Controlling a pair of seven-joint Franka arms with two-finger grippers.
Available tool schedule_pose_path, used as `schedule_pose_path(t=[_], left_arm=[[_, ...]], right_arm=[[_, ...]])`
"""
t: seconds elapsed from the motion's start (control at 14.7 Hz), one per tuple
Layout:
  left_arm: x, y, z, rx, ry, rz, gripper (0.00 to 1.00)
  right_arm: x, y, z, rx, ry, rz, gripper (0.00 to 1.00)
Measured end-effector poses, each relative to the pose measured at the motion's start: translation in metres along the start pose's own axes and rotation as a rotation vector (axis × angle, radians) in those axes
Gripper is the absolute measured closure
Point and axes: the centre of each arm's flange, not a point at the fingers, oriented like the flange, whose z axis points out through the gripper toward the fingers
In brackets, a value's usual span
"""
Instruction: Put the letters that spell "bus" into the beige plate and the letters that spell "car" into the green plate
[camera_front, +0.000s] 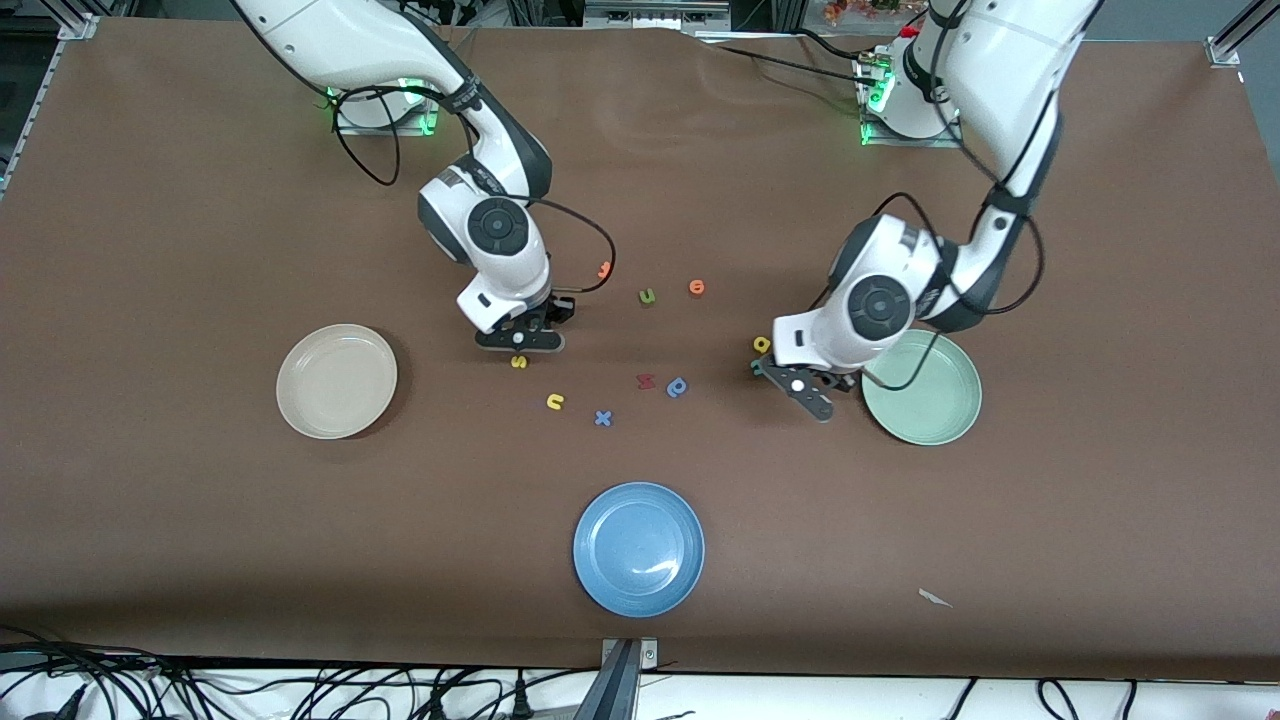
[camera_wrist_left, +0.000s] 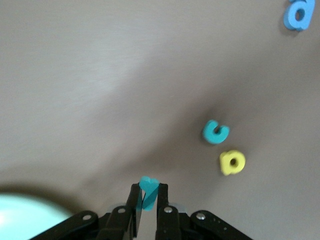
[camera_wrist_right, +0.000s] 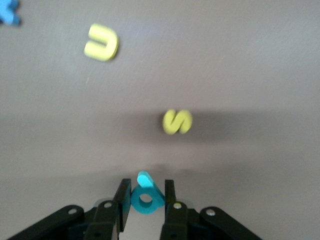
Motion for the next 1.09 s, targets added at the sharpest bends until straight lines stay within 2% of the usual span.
schedule_pose_path(t=[0.2,0.41,0.54,0.61,0.68,0.82,0.95,1.09], left_arm=[[-0.031,-0.059,-0.020,-0.009,-0.010,-0.059,0.84],[-0.064,-0.116,-0.001,-0.037,-0.029,-0.113,0.84],[-0.073,-0.131,0.020,-0.050,-0.035,-0.135,0.84],[-0.073,-0.132,0.028,-0.055,-0.038,-0.136,0.79],[-0.072,-0.130,0.033,-0.059,-0.042,-0.134,0.69],[-0.069,-0.127,0.029,-0.059,-0.038,-0.129,0.52],[-0.068,-0.125,0.010,-0.052,-0.031,-0.130,0.33],[-0.067,-0.117,-0.021,-0.044,-0.032,-0.162,0.15]], right_arm=[[0.031,0.048,-0.004,-0.053,0.002,-0.087,0.69],[0.057,0.104,-0.011,-0.096,0.005,-0.179,0.69],[0.072,0.142,-0.013,-0.123,0.004,-0.248,0.69],[0.079,0.161,-0.013,-0.130,0.000,-0.277,0.69],[0.085,0.180,-0.013,-0.125,-0.005,-0.302,0.69],[0.095,0.216,-0.011,-0.079,-0.014,-0.340,0.69],[0.103,0.253,-0.009,-0.037,-0.011,-0.355,0.69],[0.106,0.276,-0.004,-0.023,-0.013,-0.346,0.69]])
